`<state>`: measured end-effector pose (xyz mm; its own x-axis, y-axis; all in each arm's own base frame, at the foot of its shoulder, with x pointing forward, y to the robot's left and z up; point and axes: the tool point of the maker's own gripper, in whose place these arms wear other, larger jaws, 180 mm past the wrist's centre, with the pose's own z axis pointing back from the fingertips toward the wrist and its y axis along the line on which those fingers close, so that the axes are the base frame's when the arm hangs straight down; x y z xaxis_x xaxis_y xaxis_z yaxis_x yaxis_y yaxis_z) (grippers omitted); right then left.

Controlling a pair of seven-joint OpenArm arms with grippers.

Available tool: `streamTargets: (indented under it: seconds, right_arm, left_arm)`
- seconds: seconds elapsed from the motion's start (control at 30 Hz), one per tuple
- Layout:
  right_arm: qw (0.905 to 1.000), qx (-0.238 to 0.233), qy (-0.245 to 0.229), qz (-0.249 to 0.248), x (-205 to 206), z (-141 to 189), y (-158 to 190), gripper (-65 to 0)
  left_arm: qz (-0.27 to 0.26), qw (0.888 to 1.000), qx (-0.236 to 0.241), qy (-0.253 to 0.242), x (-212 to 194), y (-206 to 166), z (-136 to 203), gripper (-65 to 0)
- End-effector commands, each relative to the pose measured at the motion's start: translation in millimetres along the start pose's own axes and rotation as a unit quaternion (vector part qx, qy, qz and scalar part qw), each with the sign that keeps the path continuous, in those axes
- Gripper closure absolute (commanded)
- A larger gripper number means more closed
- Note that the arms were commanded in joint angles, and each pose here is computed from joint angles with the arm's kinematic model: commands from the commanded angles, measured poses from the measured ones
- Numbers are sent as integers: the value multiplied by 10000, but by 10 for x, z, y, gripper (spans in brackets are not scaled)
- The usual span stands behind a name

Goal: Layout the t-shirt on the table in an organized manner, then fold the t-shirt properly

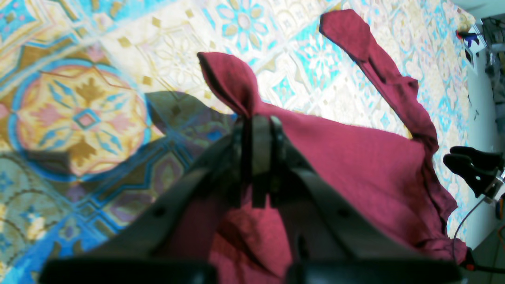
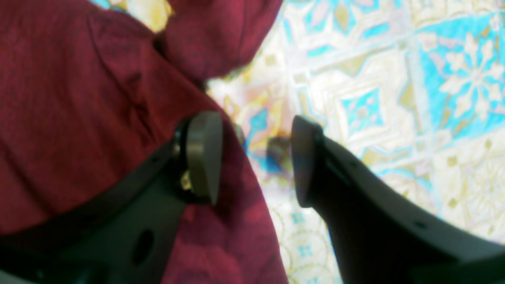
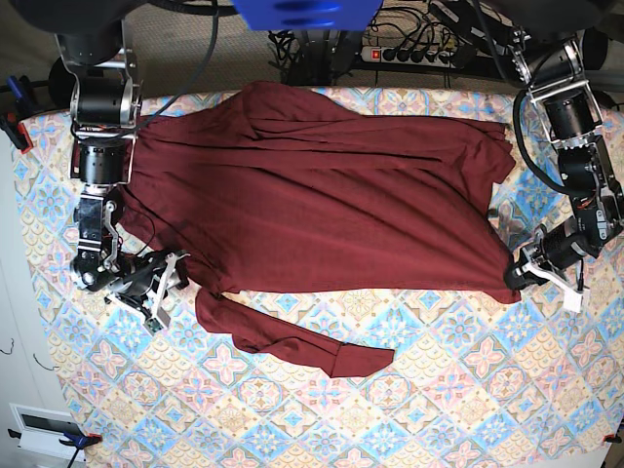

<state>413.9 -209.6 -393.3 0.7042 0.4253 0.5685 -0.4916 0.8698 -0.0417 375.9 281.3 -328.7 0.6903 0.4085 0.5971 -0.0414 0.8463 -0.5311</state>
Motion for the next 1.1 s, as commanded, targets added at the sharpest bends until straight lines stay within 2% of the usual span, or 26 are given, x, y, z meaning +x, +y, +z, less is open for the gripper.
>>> streamTargets:
  seconds: [0.0, 0.27, 0.43, 0.63, 0.87, 1.07]
  right_arm:
    - [9995, -126, -272, 56, 210, 95, -118, -276]
    - [9996, -101, -255, 39, 195, 79, -100, -276]
    - [9997, 72, 33, -216, -55, -58, -55, -276]
    - [9985, 231, 48, -491, -219, -181, -7, -276]
    - [9979, 289, 219, -538, -376, -214, 51, -274]
    - [9971, 332, 391, -568, -531, -232, 103, -199]
  left_arm:
    - [-136, 9994, -69, -315, 247, -58, 86, 0]
    - [-126, 9994, -81, -309, 235, -67, 73, 0]
    - [-126, 9994, -81, -309, 235, -67, 73, 0]
    - [-126, 9994, -81, -309, 235, -67, 73, 0]
    - [-139, 9995, -84, -277, 217, -73, 63, 0]
    - [-146, 9995, -79, -268, 213, -73, 60, 0]
